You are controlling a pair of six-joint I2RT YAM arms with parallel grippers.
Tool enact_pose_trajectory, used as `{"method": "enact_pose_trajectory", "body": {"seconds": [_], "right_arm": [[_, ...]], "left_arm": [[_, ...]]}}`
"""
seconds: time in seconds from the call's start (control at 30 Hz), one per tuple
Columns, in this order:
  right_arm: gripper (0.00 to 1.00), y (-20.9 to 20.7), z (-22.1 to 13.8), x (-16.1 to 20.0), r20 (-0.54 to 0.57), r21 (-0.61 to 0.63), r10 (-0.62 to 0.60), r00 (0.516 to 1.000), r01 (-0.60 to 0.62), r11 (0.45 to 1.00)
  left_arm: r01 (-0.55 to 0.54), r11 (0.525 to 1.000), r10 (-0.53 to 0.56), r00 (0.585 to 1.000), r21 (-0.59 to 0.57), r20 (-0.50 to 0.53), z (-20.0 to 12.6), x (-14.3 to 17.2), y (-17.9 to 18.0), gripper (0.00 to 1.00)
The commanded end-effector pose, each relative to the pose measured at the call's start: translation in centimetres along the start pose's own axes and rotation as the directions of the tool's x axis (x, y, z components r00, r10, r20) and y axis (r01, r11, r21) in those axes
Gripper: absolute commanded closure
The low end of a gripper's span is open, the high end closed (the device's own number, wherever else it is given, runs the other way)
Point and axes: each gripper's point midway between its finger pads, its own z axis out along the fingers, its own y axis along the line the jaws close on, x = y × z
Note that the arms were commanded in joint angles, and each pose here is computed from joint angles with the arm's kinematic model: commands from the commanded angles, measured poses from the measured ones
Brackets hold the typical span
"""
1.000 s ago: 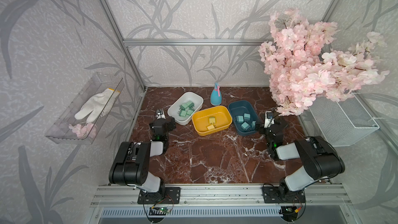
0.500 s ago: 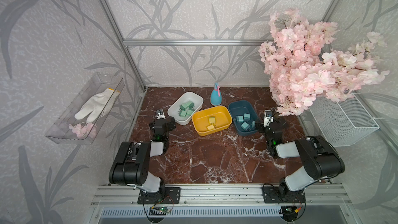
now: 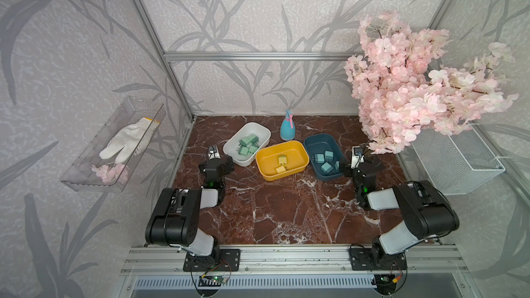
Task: Place the plugs by color into the storage box
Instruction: Reset both arms
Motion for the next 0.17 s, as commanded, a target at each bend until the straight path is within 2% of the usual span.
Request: {"method": "enact_pose_trajectory", "body": {"seconds": [0.0,0.13], "right_arm": [[0.01,-0.31,0.25,0.12,-0.014,0.016,-0.002,1.0,0.002,1.0],[0.01,-0.3,0.25,0.03,-0.011,0.016,0.0,1.0,0.001,1.0]], "left_arm": [[0.002,1.0,-0.002,1.0,0.007,-0.01,0.14,0.31,-0.03,0.0],[0.002,1.0,-0.002,1.0,0.005,-0.006,0.02,0.32,0.03,0.0]]}}
